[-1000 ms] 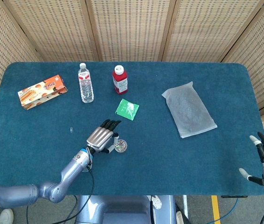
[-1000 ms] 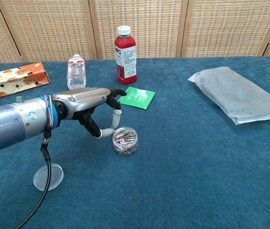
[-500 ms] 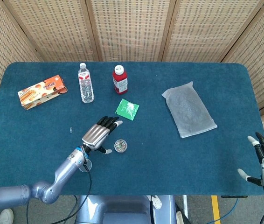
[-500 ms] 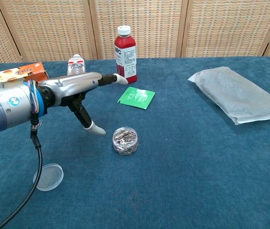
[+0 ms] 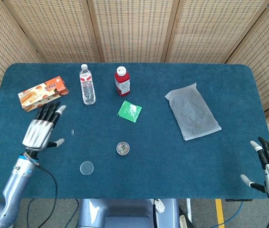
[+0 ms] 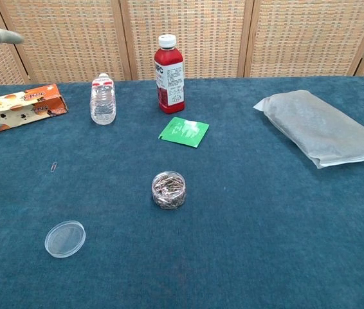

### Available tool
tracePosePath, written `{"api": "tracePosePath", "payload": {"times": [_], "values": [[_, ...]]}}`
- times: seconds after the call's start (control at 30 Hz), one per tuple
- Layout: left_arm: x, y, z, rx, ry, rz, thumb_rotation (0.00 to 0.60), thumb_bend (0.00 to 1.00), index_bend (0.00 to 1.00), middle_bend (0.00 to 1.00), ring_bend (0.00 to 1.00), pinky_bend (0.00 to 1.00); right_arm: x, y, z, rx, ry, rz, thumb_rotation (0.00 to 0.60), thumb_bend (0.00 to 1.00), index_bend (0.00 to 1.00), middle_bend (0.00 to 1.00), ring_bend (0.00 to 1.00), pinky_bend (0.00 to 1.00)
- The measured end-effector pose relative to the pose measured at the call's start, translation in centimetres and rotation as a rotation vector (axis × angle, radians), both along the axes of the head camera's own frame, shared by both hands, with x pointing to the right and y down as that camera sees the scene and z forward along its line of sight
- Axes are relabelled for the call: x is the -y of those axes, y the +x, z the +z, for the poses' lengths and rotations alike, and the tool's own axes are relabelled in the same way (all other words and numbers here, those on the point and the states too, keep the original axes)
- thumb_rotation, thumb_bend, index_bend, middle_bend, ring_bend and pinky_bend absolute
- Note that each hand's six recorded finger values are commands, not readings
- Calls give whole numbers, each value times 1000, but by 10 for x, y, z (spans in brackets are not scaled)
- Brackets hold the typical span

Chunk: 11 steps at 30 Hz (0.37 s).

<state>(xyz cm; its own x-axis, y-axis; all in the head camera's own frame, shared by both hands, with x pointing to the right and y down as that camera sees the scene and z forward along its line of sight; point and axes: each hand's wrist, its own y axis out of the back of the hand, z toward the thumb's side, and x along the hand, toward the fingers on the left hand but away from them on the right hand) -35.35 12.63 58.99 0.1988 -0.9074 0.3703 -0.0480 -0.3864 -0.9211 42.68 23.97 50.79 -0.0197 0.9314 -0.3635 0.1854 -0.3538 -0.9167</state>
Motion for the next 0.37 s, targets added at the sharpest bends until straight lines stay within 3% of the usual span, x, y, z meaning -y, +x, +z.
{"api": "tracePosePath", "payload": {"times": [0.2,0.37], "values": [[-49,-68,-27,14,6,-144,600,32,0,0,0,0,-1,-3,-3,18,6,-11,600,0,84,0,0,0],[-78,-93,-46,-16,10,-195,600,34,0,0,0,0,-2,-3,-7,30,16,-16,600,0,84,0,0,0]]}}
